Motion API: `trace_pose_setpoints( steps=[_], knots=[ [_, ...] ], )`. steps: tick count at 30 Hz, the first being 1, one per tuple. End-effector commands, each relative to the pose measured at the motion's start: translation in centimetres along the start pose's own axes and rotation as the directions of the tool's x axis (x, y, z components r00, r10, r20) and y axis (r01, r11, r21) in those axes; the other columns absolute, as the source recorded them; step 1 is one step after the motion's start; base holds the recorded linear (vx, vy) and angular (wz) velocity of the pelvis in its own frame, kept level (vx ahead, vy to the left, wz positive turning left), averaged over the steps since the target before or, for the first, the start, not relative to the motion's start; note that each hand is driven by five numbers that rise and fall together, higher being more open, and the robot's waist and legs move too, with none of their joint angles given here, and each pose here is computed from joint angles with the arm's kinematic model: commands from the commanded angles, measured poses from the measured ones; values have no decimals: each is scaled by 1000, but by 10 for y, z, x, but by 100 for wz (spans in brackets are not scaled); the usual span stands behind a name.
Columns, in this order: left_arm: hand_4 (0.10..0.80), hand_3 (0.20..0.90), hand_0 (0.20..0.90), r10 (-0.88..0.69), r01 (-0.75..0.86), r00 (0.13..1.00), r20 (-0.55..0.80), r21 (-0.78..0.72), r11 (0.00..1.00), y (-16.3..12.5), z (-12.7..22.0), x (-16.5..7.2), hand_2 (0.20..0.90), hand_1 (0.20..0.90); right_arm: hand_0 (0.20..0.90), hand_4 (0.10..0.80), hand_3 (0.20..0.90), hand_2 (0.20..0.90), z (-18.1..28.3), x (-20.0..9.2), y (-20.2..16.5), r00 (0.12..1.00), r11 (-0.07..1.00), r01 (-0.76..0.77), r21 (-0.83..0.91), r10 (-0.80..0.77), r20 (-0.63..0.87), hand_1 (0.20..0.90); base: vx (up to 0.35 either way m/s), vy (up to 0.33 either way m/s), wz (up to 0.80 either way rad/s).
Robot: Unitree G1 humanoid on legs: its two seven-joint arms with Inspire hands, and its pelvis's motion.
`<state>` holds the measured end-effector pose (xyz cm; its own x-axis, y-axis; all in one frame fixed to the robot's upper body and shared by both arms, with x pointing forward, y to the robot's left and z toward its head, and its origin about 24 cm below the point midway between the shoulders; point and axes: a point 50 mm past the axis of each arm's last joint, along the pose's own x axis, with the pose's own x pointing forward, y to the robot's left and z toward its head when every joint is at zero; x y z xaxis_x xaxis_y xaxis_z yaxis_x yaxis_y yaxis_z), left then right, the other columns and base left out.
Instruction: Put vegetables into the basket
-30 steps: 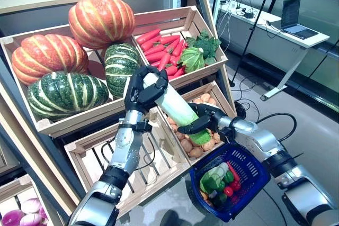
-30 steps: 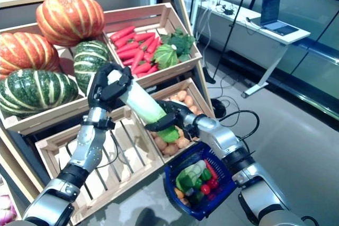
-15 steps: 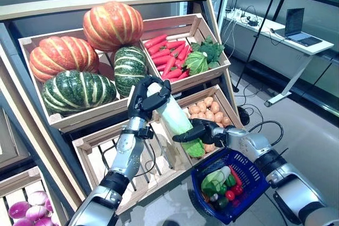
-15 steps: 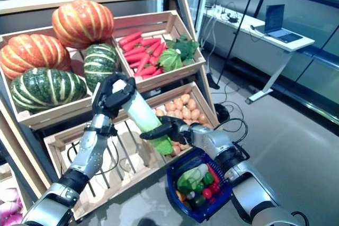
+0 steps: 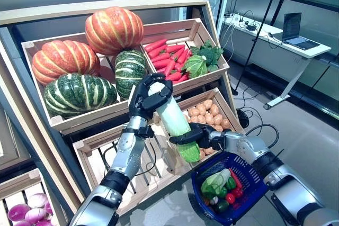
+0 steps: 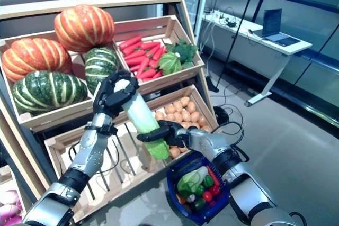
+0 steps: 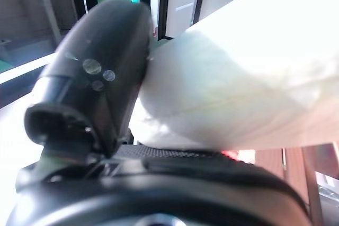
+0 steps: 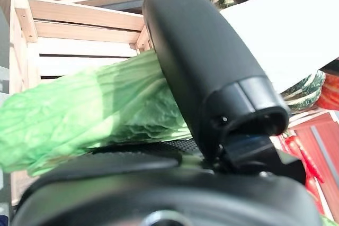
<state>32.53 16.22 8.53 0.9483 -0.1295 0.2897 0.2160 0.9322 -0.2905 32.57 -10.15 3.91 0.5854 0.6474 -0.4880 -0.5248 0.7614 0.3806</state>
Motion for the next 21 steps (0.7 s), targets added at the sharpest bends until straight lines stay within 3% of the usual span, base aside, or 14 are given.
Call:
trace_pose_setpoints(
  steps=[1, 12, 21],
  knots=[
    [800, 900, 900, -234, 223, 971, 59, 149, 963, -29, 22, 26, 900, 900, 300, 400, 300, 300, 83, -29, -24, 918, 993, 79, 85, -106, 382, 300, 0, 0, 0],
    [800, 900, 900, -48, 50, 999, -13, 287, 957, 51, 39, 22, 900, 900, 300, 400, 300, 300, 49, -103, -119, 825, 890, 417, 183, -455, 336, 300, -29, -11, -5],
    [800, 900, 900, 67, -56, 997, -27, 294, 954, 82, 42, 8, 900, 900, 300, 400, 300, 300, -3, -144, -159, 695, 729, 603, 324, -679, 236, 300, -16, -30, -8]
  ],
)
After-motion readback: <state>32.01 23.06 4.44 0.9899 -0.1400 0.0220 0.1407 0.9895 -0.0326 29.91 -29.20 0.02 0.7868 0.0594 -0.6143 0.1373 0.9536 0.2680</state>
